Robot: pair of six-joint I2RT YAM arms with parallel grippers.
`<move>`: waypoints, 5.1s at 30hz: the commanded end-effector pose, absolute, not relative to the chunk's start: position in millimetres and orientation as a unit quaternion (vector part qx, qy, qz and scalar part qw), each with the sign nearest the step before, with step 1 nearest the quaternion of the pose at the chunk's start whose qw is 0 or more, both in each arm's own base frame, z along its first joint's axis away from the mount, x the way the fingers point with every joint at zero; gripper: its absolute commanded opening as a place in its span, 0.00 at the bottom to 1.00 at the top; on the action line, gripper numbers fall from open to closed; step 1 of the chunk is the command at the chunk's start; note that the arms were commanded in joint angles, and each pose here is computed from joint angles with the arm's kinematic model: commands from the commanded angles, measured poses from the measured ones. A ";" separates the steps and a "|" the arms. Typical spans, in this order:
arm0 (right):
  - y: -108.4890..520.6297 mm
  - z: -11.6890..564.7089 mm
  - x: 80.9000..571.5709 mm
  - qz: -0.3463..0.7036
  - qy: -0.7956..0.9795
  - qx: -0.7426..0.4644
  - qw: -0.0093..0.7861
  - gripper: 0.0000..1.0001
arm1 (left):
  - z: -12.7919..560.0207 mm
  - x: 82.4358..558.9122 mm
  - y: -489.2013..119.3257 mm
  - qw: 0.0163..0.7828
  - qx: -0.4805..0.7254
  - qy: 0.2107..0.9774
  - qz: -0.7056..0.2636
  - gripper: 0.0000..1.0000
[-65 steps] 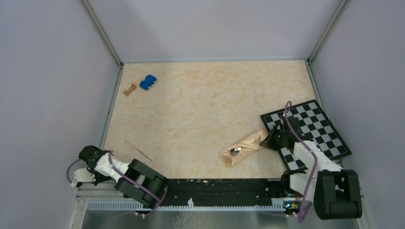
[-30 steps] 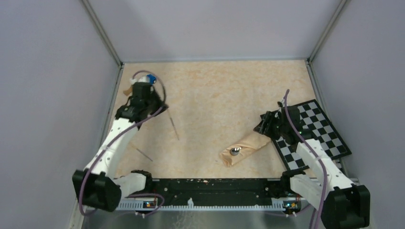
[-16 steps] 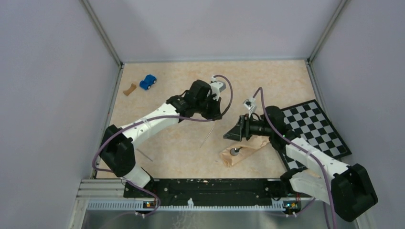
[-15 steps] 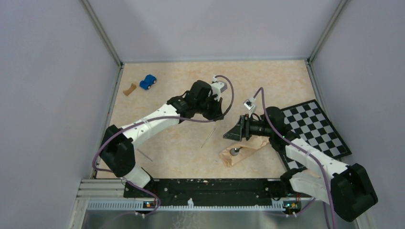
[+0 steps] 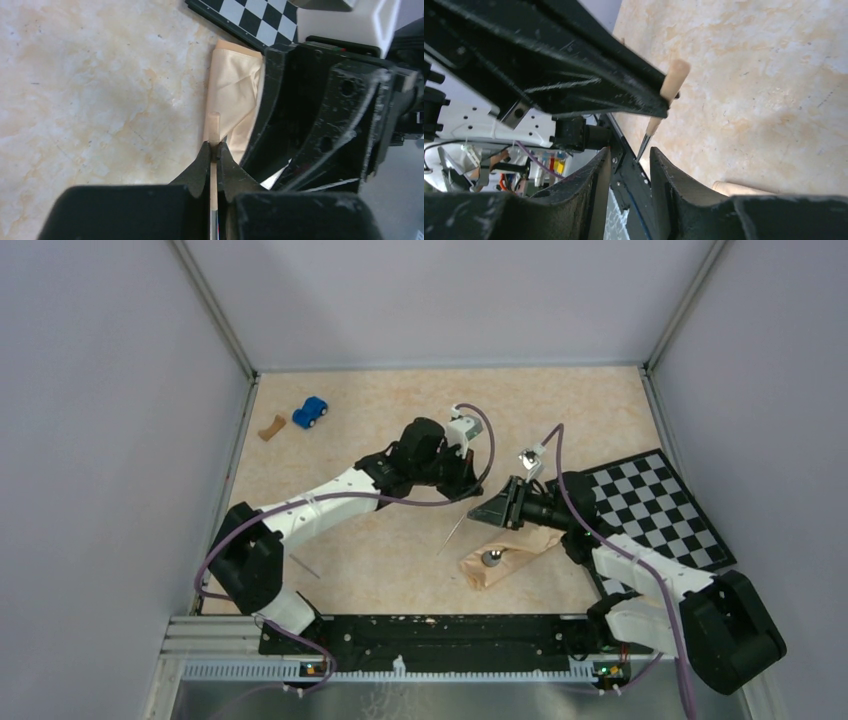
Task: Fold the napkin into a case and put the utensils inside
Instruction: Pass from the left arm to the right, then pass from the right arm to the left, then insert the utensils into the folded napkin.
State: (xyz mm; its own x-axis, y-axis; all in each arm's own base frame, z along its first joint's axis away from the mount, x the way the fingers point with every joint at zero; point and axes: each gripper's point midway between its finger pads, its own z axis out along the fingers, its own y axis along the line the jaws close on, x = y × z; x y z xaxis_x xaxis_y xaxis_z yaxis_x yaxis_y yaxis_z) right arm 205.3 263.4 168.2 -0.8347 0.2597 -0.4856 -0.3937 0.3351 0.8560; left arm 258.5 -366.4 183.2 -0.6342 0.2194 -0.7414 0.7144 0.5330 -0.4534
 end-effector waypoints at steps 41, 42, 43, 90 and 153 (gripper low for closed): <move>220.2 196.3 220.2 0.614 0.725 0.041 0.309 0.00 | 204.8 170.9 -365.4 0.309 0.300 0.739 -0.518 0.41; 220.2 197.2 220.1 0.614 0.725 0.040 0.310 0.00 | 204.5 172.0 -367.1 0.309 0.301 0.740 -0.517 0.40; 220.1 198.0 219.8 0.615 0.724 0.040 0.311 0.00 | 204.3 172.6 -368.7 0.309 0.302 0.740 -0.515 0.40; 219.2 205.3 211.3 0.621 0.719 0.033 0.312 0.00 | 206.0 185.9 -367.5 0.332 0.298 0.756 -0.479 0.18; 69.1 31.8 235.4 0.209 0.915 0.231 0.256 0.00 | 61.3 141.0 -407.2 0.216 0.418 0.844 -0.257 0.00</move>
